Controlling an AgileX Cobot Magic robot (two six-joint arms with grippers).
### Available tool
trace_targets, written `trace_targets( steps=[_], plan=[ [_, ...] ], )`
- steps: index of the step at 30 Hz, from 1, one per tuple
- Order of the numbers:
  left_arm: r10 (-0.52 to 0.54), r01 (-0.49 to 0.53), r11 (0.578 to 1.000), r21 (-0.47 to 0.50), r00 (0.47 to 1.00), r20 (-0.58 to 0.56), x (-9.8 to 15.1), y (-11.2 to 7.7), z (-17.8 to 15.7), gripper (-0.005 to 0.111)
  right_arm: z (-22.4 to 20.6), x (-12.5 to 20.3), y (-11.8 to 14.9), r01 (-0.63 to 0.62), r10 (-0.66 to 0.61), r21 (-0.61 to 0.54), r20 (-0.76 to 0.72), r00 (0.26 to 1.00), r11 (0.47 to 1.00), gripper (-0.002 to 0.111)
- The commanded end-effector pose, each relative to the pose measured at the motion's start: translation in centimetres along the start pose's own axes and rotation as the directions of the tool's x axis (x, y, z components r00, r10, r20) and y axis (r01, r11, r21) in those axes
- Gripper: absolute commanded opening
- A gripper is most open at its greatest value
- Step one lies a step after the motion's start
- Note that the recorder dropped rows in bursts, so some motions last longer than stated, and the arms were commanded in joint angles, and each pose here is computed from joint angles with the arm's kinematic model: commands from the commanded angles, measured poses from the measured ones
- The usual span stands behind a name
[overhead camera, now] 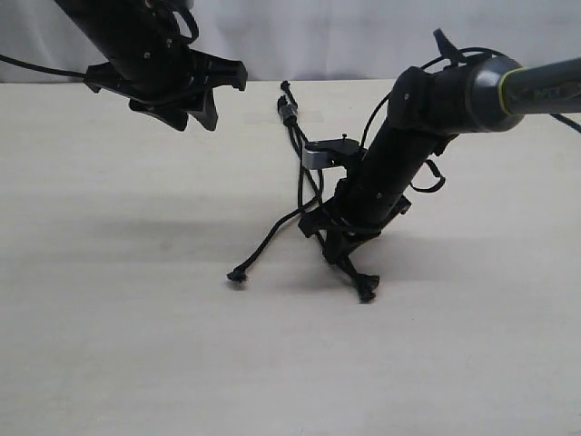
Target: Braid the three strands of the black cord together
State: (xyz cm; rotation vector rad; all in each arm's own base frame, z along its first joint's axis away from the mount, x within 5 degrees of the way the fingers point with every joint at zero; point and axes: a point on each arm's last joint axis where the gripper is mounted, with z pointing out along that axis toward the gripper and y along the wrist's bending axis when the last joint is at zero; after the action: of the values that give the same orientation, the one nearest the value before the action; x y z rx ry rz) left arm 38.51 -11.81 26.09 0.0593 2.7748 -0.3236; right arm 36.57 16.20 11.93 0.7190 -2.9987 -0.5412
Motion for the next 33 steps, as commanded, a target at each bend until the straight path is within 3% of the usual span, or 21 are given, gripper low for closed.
trace_targets(
  steps=[1, 7, 11, 19, 26, 33],
  plan=[
    [0.011, -0.011, 1.000, 0.006, 1.000, 0.016, 0.0, -0.1, -0.3, 0.038, -1.4, -0.2, -0.1, 0.000, 0.000, -0.002, 0.024, 1.000, 1.000, 0.004],
    [0.026, -0.026, 1.000, 0.006, 1.000, 0.012, 0.0, -0.1, -0.3, 0.038, -4.4, -0.2, -2.0, -0.043, 0.031, 0.096, 0.115, 0.993, 0.994, 0.004],
    [0.026, -0.026, 1.000, 0.006, 1.000, 0.012, 0.0, -0.1, -0.3, 0.038, -3.0, -0.1, -3.8, -0.069, 0.057, 0.151, 0.079, 0.995, 0.986, 0.004],
    [0.026, -0.026, 1.000, 0.006, 1.000, 0.012, 0.0, -0.1, -0.3, 0.038, -0.1, 0.2, -4.8, -0.085, 0.083, 0.145, 0.016, 0.996, 0.986, 0.004],
    [0.022, -0.022, 1.000, 0.014, 0.999, 0.030, -0.1, -0.2, -0.3, 0.038, 3.2, 2.1, -1.9, -0.046, 0.048, 0.043, -0.054, 0.997, 0.998, 0.004],
    [0.024, -0.024, 1.000, 0.006, 0.999, 0.024, -0.2, -0.1, 0.3, 0.038, 4.2, 2.1, -0.2, -0.025, 0.026, 0.032, -0.038, 0.999, 0.999, 0.004]
  ],
)
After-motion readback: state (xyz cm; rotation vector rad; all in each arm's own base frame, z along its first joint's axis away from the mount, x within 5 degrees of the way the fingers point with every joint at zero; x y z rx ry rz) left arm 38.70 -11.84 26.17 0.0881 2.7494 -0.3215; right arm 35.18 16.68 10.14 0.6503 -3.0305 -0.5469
